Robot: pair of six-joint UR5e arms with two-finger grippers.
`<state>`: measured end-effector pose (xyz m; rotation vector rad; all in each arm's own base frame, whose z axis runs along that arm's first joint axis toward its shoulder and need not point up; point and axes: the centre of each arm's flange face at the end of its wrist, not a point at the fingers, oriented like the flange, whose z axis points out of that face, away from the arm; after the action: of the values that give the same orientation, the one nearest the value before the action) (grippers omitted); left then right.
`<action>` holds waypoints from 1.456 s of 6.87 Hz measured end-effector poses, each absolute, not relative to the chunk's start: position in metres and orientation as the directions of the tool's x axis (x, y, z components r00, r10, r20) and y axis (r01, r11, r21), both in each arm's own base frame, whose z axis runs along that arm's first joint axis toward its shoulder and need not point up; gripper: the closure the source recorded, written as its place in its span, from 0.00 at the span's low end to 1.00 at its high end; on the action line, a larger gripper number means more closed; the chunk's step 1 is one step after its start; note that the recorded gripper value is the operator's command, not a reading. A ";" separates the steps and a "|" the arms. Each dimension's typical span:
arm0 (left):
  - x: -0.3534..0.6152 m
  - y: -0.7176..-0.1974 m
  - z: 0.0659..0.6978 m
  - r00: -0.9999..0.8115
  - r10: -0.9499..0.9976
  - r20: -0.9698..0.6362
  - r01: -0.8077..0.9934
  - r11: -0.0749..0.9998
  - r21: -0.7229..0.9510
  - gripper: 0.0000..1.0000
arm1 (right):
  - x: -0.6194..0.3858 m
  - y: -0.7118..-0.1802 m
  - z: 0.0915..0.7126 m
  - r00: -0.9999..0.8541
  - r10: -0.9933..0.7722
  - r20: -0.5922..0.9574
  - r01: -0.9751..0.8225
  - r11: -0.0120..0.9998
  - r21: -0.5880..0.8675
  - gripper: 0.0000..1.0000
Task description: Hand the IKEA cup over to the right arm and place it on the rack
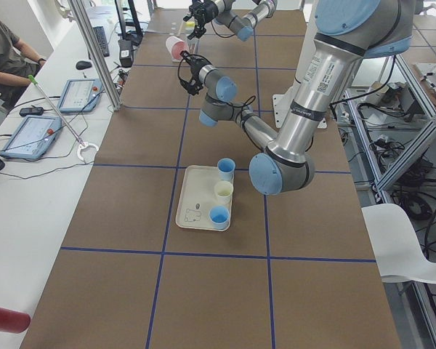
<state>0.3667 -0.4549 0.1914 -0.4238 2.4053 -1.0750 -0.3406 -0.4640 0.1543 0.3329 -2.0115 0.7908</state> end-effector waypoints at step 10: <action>0.441 -0.434 0.136 -0.835 -0.500 -0.229 -0.169 0.630 -0.758 1.00 | -0.347 -0.458 0.153 -0.546 0.073 0.834 -0.503 0.768 -0.397 0.01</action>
<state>0.4408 -0.4344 0.1365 -0.5292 2.4324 -1.0686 -0.3468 -0.4578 0.1527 0.3222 -2.0228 0.7752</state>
